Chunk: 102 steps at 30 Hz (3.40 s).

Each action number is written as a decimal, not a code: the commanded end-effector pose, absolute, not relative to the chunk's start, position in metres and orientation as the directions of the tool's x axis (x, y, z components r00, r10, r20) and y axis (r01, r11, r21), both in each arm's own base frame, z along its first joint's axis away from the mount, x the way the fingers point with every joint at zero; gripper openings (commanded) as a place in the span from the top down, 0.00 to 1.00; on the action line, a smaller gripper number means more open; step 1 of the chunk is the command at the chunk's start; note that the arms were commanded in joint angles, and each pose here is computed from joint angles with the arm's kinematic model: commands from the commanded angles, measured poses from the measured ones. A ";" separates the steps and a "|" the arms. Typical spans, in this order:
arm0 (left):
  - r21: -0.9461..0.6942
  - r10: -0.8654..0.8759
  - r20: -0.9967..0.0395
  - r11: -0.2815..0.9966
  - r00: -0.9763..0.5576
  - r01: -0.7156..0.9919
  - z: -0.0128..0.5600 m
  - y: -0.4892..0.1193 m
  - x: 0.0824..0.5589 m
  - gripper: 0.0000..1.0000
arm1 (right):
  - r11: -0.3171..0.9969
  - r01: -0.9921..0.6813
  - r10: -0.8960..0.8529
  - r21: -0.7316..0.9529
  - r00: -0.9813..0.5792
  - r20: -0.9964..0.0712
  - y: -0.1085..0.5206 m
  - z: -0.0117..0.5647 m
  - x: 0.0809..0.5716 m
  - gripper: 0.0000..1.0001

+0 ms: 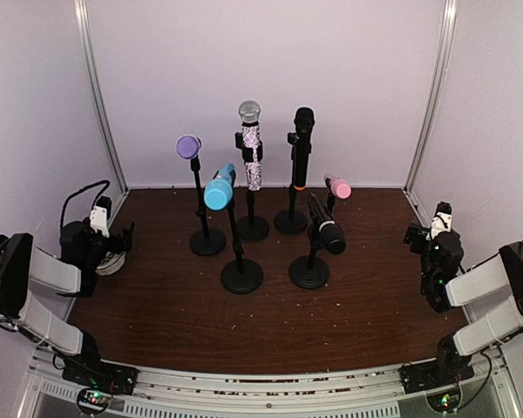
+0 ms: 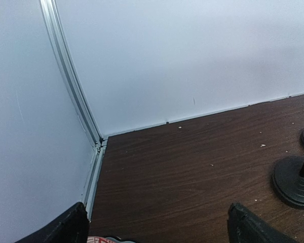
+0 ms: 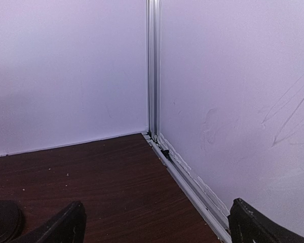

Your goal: Remove the microphone from the stand

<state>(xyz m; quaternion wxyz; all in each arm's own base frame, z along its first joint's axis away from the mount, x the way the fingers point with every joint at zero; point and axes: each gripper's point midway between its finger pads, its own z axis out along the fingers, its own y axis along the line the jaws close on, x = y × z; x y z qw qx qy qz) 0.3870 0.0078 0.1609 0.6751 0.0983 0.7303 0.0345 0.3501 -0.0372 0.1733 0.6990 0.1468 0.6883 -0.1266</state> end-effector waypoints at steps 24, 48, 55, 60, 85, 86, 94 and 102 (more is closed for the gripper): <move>0.137 0.183 -0.914 0.979 -0.362 0.150 0.248 0.017 0.422 0.02 | 0.970 0.053 0.229 0.238 0.135 -0.964 0.026 0.372 0.351 0.00; 0.022 0.286 -0.932 0.658 -0.223 0.753 0.291 -0.117 0.277 0.02 | 0.577 -0.621 -0.403 -0.531 0.349 -0.846 0.361 0.354 0.264 0.00; 0.006 0.270 -0.944 0.589 -0.190 0.808 0.284 -0.148 0.274 0.03 | 0.528 -0.566 -0.417 -0.634 0.477 -0.773 0.407 0.368 0.259 0.02; 0.009 0.231 -0.961 0.578 -0.152 0.816 0.284 -0.163 0.273 0.03 | 0.539 -0.525 -0.385 -0.658 0.541 -0.747 0.432 0.384 0.247 0.03; -0.015 0.174 -0.974 0.594 -0.147 0.804 0.297 -0.174 0.280 0.05 | 0.746 -0.268 -0.403 -0.609 0.546 -0.734 0.468 0.416 0.261 0.50; -0.018 0.172 -0.974 0.594 -0.148 0.805 0.298 -0.174 0.279 0.05 | 0.755 -0.259 -0.403 -0.602 0.540 -0.739 0.465 0.417 0.262 0.54; -0.005 0.169 -0.978 0.578 -0.126 0.816 0.301 -0.197 0.273 0.08 | 0.811 -0.359 -0.250 -0.463 0.503 -0.828 0.438 0.421 0.259 0.72; -0.022 0.106 -0.989 0.577 -0.102 0.816 0.310 -0.235 0.283 0.16 | 0.776 -0.510 -0.109 -0.371 0.471 -0.875 0.437 0.430 0.253 0.89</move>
